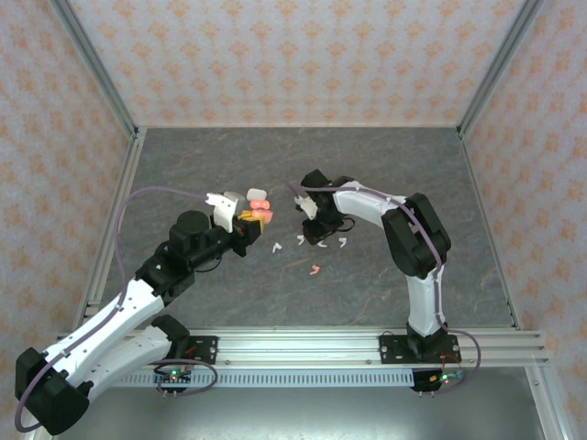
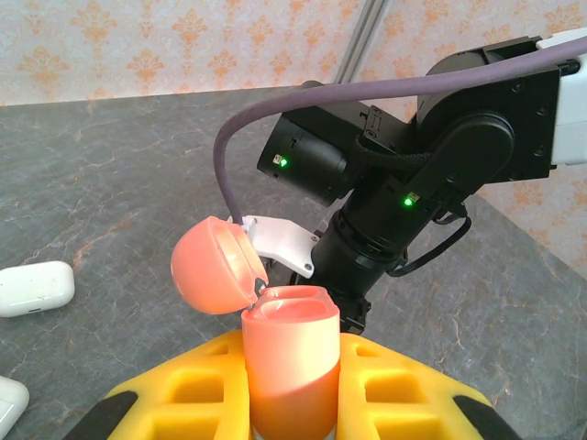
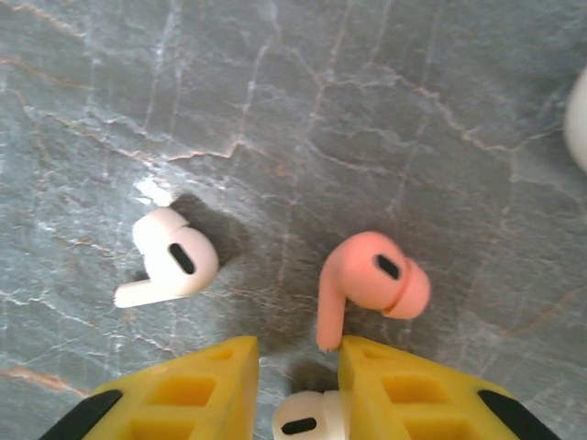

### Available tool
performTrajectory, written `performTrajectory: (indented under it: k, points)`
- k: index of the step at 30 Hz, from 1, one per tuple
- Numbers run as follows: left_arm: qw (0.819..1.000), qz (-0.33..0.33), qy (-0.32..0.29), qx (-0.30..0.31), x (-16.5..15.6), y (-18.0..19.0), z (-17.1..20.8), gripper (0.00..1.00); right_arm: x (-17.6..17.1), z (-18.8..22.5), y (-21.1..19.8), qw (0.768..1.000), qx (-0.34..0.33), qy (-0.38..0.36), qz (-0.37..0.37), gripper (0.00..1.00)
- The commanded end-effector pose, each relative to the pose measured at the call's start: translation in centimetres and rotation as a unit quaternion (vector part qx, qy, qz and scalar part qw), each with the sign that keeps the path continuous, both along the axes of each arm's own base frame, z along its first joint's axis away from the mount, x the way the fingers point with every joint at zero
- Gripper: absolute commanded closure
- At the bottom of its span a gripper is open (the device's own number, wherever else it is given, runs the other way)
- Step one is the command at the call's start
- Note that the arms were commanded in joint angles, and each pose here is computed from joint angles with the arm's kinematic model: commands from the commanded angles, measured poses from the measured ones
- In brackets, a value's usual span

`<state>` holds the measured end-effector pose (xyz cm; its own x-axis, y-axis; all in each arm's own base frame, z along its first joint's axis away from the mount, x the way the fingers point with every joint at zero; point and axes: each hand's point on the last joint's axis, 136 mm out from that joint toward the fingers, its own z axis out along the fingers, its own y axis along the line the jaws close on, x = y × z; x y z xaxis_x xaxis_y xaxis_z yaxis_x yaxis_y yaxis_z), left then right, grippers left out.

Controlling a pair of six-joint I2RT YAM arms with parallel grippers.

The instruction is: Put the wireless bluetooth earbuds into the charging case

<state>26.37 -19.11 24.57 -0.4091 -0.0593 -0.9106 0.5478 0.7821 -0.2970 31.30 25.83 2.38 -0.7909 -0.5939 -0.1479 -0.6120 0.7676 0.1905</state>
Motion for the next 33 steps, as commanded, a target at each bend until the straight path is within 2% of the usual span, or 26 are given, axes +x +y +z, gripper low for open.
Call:
performTrajectory:
  k: [1, 7, 15, 25, 33]
  points:
    - [1.000, 0.000, -0.013, 0.000, 0.1, -0.1, 0.9, 1.00, -1.6, 1.1, 0.5, 1.000, 0.020, 0.021, 0.001, 0.71]
    - [1.000, 0.002, -0.013, -0.002, 0.1, 0.0, 1.0, 1.00, -1.3, 2.2, 0.7, 1.000, 0.029, 0.007, 0.002, 0.71]
    - [1.000, 0.004, -0.017, -0.002, -0.1, 0.2, 1.1, 1.00, 1.6, 5.0, -1.0, 0.998, 0.002, -0.063, 0.002, 0.68]
    - [1.000, 0.007, -0.017, -0.003, -0.2, 0.4, 1.1, 1.00, 4.6, 2.9, 0.8, 0.998, -0.004, -0.063, 0.027, 0.67]
    - [1.000, 0.008, -0.016, -0.002, -0.2, 0.4, 1.0, 1.00, 4.8, 1.0, 1.1, 0.999, -0.011, -0.045, 0.029, 0.67]
